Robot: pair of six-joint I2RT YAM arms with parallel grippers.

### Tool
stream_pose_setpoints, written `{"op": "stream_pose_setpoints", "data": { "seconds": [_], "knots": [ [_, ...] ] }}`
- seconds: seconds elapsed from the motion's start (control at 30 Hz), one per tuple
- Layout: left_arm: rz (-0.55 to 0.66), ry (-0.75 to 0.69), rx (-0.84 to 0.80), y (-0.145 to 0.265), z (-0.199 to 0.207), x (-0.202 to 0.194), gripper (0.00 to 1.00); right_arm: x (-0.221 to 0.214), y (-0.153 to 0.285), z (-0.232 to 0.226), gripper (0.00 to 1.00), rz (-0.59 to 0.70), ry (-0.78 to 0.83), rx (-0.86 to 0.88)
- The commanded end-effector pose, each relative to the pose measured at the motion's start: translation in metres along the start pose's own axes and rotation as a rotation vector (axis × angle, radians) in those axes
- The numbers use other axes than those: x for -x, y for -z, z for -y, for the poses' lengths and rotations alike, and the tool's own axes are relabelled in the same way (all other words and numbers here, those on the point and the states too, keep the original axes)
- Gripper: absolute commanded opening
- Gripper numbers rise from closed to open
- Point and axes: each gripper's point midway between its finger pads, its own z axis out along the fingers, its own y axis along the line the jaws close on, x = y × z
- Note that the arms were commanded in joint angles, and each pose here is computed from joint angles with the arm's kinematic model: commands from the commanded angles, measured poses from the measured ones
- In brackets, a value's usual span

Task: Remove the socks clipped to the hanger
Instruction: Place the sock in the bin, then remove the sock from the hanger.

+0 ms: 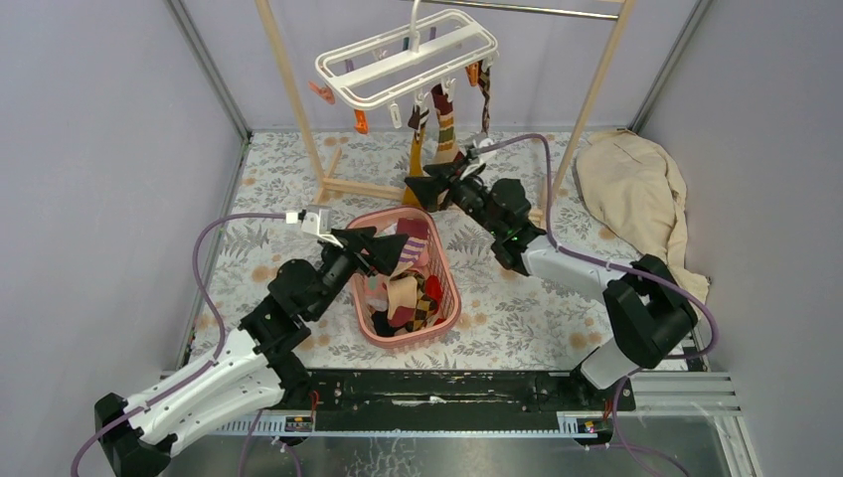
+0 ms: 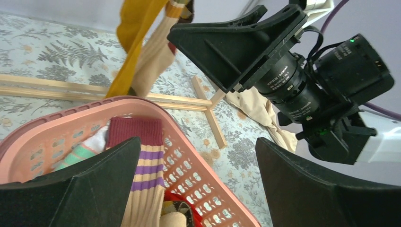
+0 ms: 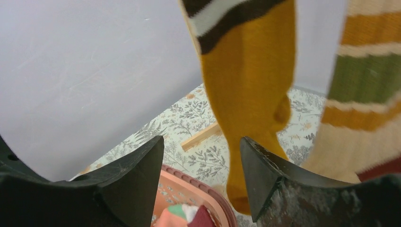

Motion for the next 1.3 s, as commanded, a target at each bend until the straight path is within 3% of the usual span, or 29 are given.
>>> {"op": "stream_pose_setpoints", "data": {
  "seconds": [0.0, 0.2, 0.37, 0.43, 0.6, 0.67, 0.93, 1.0, 1.03, 1.1, 1.13, 1.2, 1.27],
  "knots": [
    [0.126, -0.009, 0.024, 0.003, -0.006, 0.023, 0.99, 0.025, -0.028, -0.002, 0.69, 0.074, 0.14, -0.093],
    [0.15, -0.025, 0.032, 0.006, -0.008, 0.028, 0.99, 0.022, -0.054, 0.028, 0.73, 0.085, 0.156, -0.372],
    [0.16, -0.045, 0.055, 0.008, -0.014, 0.029, 0.99, 0.013, -0.074, 0.054, 0.71, 0.079, 0.168, -0.537],
    [0.164, -0.052, 0.066, 0.009, -0.017, 0.029, 0.99, 0.012, -0.077, 0.06, 0.62, 0.082, 0.17, -0.571],
    [0.178, -0.071, 0.097, 0.013, -0.025, 0.03, 0.99, 0.016, -0.072, 0.058, 0.11, 0.105, 0.18, -0.554],
    [0.178, -0.076, 0.103, 0.013, -0.027, 0.029, 0.99, 0.022, -0.065, 0.052, 0.0, 0.115, 0.184, -0.529],
    [0.157, -0.084, 0.092, 0.005, -0.024, 0.023, 0.99, 0.048, -0.029, 0.022, 0.0, 0.137, 0.202, -0.395],
    [0.149, -0.087, 0.09, 0.002, -0.023, 0.021, 0.99, 0.049, -0.026, 0.019, 0.04, 0.127, 0.208, -0.371],
    [0.145, -0.087, 0.089, 0.0, -0.023, 0.019, 0.99, 0.051, -0.024, 0.018, 0.1, 0.126, 0.214, -0.366],
    [0.143, -0.087, 0.087, -0.002, -0.022, 0.018, 0.99, 0.049, -0.021, 0.019, 0.42, 0.112, 0.22, -0.374],
    [0.141, -0.087, 0.088, -0.003, -0.022, 0.018, 0.99, 0.048, -0.019, 0.021, 0.52, 0.102, 0.222, -0.389],
    [0.138, -0.087, 0.087, -0.004, -0.022, 0.017, 0.99, 0.044, -0.015, 0.029, 0.63, 0.093, 0.224, -0.428],
    [0.135, -0.087, 0.085, -0.006, -0.021, 0.017, 0.99, 0.04, -0.014, 0.035, 0.68, 0.084, 0.237, -0.453]
  ]
}}
